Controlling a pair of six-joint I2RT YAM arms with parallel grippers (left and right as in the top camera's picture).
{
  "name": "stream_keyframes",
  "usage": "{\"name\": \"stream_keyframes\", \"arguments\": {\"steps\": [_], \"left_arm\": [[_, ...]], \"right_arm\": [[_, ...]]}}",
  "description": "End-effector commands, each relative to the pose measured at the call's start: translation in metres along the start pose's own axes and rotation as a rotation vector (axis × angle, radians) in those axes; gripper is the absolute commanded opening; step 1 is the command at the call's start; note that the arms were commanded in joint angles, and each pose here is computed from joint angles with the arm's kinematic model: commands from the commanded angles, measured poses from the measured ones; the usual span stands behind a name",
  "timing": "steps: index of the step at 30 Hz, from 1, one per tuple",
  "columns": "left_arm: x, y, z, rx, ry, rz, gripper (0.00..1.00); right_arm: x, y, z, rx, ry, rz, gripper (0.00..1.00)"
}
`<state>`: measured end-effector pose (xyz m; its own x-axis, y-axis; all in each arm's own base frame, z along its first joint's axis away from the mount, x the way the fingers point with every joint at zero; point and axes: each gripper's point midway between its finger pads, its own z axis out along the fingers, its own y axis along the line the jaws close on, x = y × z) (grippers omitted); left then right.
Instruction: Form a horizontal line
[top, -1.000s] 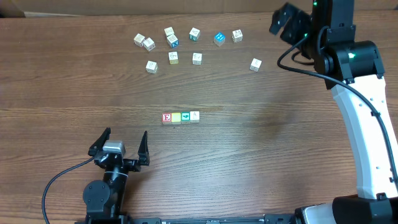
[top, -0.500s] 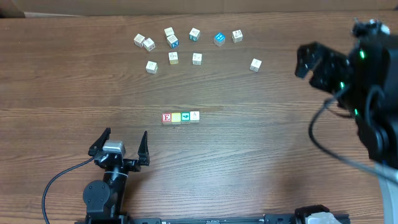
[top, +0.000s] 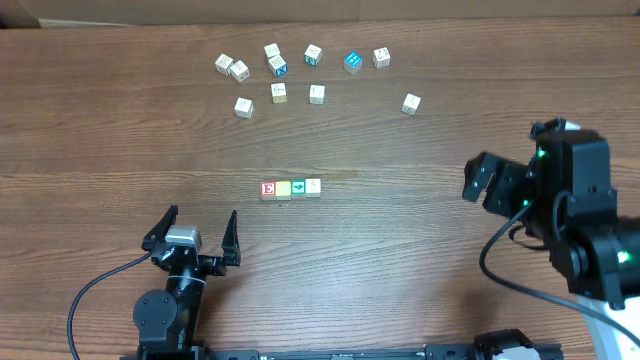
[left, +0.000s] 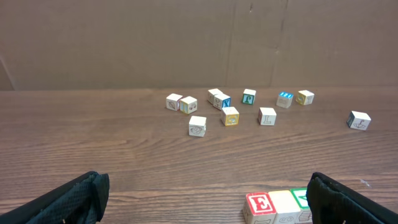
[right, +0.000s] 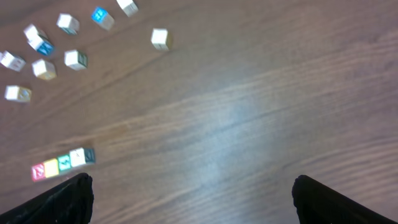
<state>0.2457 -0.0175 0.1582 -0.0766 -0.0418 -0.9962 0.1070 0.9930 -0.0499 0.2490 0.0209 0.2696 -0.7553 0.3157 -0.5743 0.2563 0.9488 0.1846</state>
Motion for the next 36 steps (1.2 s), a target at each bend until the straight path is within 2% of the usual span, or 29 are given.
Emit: {"name": "stream_keyframes", "arguments": {"steps": [1,15,33,36], "left_arm": [[0.000,0.001,0.000,-0.006,-0.006,0.027,1.00],[0.000,0.001,0.000,-0.006,-0.005,0.027,1.00],[0.000,0.001,0.000,-0.006,-0.006,0.027,1.00],[0.000,0.001,0.000,-0.006,-0.005,0.027,0.99]], "right_arm": [[0.014,-0.008,0.002,0.009,0.001,-0.008,1.00],[0.074,-0.034,0.043,0.100,0.169,-0.043,1.00],[0.092,-0.040,0.061,0.118,0.212,-0.049,1.00],[0.104,-0.045,0.073,0.130,0.237,-0.052,1.00]]}}
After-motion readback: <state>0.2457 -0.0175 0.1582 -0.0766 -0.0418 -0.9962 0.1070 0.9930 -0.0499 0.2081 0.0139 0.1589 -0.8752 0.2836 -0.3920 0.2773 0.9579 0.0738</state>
